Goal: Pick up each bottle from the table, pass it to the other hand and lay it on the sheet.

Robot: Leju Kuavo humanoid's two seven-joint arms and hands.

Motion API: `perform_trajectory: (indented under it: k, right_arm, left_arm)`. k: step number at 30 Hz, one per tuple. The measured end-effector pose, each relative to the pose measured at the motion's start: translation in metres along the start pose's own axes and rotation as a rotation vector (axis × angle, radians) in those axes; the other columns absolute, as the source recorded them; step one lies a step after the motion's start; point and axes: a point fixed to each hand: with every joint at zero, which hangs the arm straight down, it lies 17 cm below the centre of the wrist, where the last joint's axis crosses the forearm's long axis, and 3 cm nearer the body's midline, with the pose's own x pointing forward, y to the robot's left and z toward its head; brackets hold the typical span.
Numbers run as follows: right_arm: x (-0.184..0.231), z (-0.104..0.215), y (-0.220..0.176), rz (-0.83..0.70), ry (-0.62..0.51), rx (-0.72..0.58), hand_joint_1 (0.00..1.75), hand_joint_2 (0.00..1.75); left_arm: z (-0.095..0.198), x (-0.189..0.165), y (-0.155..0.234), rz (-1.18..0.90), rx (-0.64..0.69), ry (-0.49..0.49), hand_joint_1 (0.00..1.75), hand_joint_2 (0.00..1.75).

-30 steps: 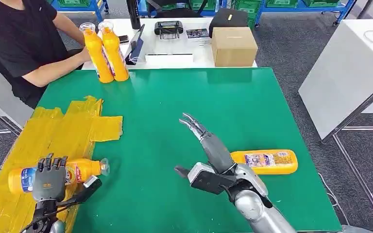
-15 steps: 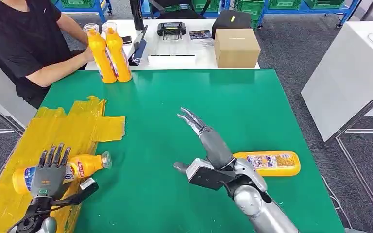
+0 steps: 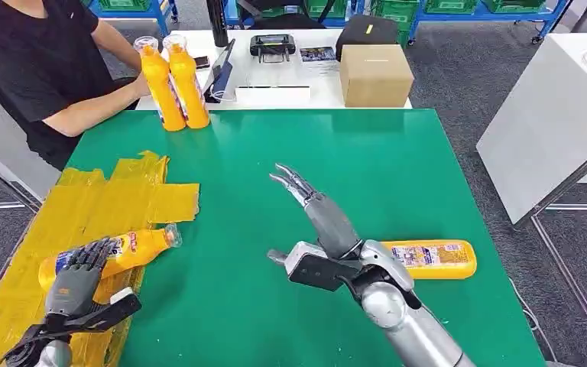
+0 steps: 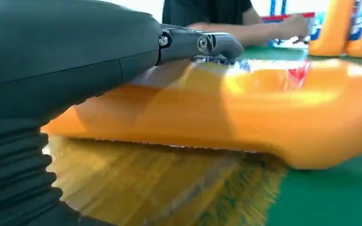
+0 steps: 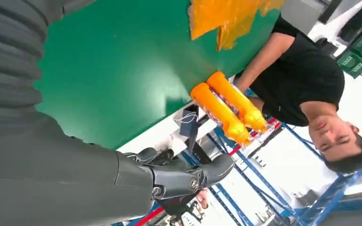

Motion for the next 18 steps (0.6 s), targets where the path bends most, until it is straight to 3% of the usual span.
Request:
perform_trajectory:
  k: [8, 13, 18]
  right_arm:
    - [-0.003, -0.002, 0.003, -0.004, 0.004, 0.013, 0.00, 1.75]
    - [-0.006, 0.003, 0.009, -0.009, 0.011, 0.012, 0.00, 1.75]
    - [-0.018, 0.021, 0.017, 0.019, 0.044, 0.002, 0.00, 1.75]
  left_arm:
    - [0.016, 0.011, 0.012, 0.236, 0.030, -0.076, 0.00, 0.00]
    - [0.030, 0.026, 0.045, 0.581, 0.187, -0.104, 0.00, 0.00]
    - [0.043, 0.053, 0.081, 0.928, 0.303, -0.204, 0.00, 0.00]
